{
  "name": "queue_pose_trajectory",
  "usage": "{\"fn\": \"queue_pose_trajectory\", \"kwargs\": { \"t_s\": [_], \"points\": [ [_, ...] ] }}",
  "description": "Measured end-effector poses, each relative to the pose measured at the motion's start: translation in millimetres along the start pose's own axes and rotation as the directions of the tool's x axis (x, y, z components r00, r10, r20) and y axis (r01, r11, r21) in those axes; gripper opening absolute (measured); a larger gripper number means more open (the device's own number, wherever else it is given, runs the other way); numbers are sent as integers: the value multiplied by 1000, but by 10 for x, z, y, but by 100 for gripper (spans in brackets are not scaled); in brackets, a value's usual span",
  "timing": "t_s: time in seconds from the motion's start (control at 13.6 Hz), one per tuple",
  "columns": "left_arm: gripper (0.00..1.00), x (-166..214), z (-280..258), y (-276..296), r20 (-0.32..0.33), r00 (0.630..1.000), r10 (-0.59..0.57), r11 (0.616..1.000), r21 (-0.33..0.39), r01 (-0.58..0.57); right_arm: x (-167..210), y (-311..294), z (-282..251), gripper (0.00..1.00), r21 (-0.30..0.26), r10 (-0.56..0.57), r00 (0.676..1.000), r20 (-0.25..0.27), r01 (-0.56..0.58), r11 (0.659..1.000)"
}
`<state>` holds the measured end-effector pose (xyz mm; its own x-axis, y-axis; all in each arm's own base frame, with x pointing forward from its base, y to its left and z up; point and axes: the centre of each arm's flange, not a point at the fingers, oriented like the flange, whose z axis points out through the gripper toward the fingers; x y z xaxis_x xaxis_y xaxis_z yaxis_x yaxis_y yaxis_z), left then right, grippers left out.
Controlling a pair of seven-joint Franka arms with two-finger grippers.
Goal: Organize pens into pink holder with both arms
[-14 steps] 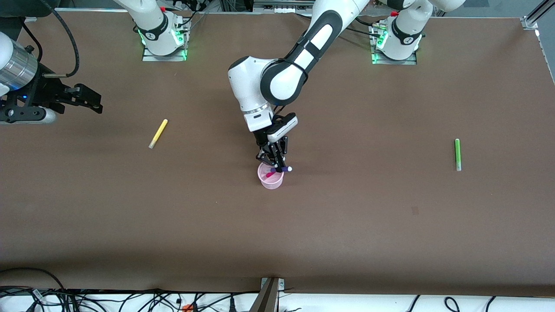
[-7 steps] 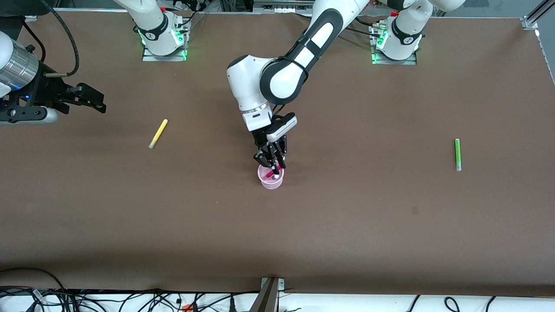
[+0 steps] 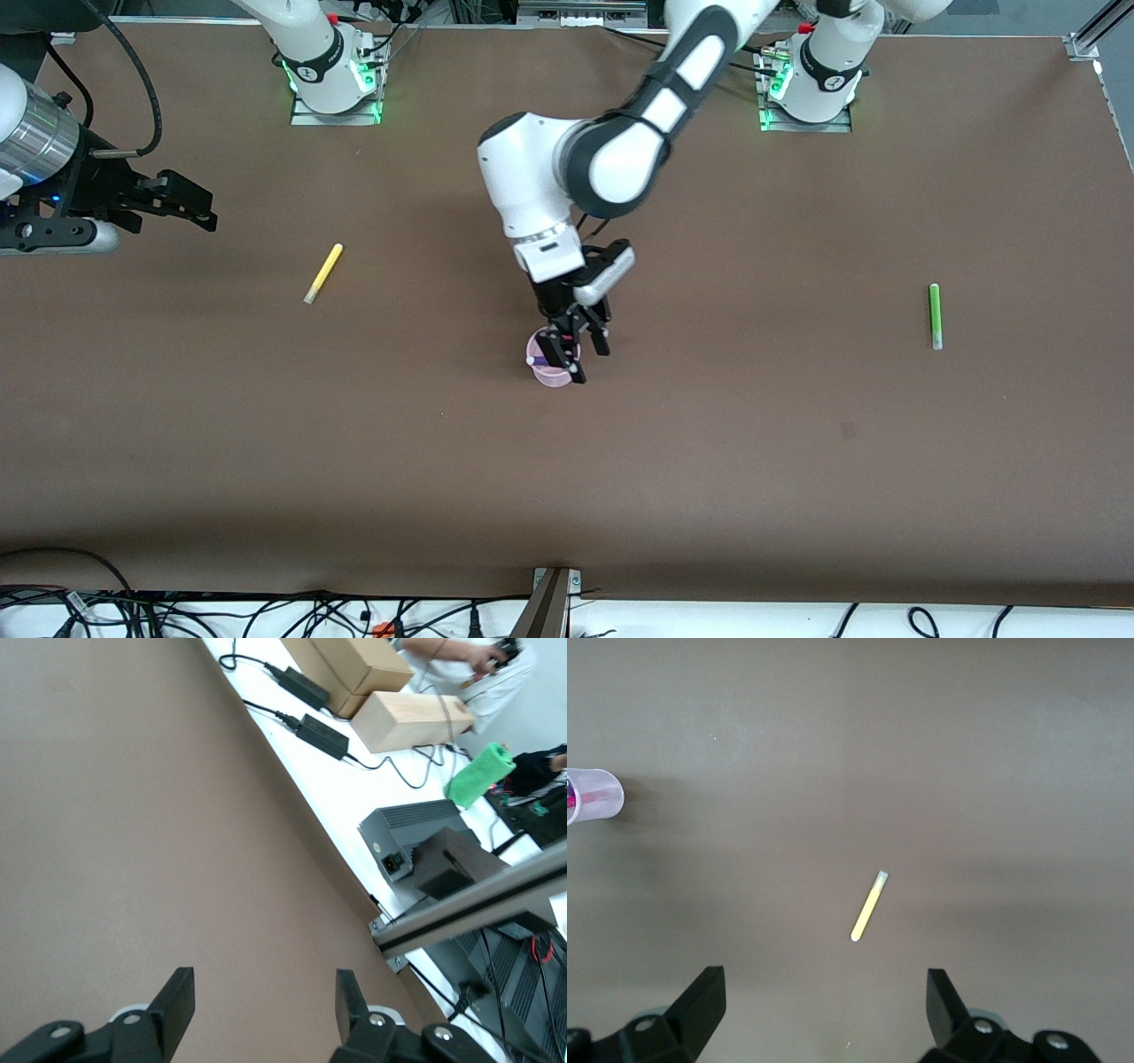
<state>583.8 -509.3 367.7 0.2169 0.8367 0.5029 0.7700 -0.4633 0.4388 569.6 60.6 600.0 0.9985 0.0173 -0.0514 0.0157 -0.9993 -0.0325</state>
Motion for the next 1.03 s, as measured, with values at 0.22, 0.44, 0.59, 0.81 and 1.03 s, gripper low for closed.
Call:
{"fn": "queue_pose_trajectory", "kwargs": {
  "t_s": [0.22,0.44,0.59,0.81,1.03],
  "points": [
    [95,940,-72,299,137,990,-16,997,74,6,21,-1,-9,100,1,0,1000,-16,0,1000],
    [100,1962,-83,386,280,960,4,985,162,-51,34,-1,-24,100,2,0,1000,-28,0,1000],
    [100,2567,-103,305,396,915,72,965,204,-164,35,-17,-25,100,2,-2,1000,-29,2,1000],
    [100,3440,-128,78,529,820,218,911,191,-366,38,-30,-23,100,2,-5,1000,-30,5,1000],
    [100,4238,-123,-226,641,681,354,841,100,-532,39,-32,-23,100,1,-5,1000,-30,5,1000]
  ]
}}
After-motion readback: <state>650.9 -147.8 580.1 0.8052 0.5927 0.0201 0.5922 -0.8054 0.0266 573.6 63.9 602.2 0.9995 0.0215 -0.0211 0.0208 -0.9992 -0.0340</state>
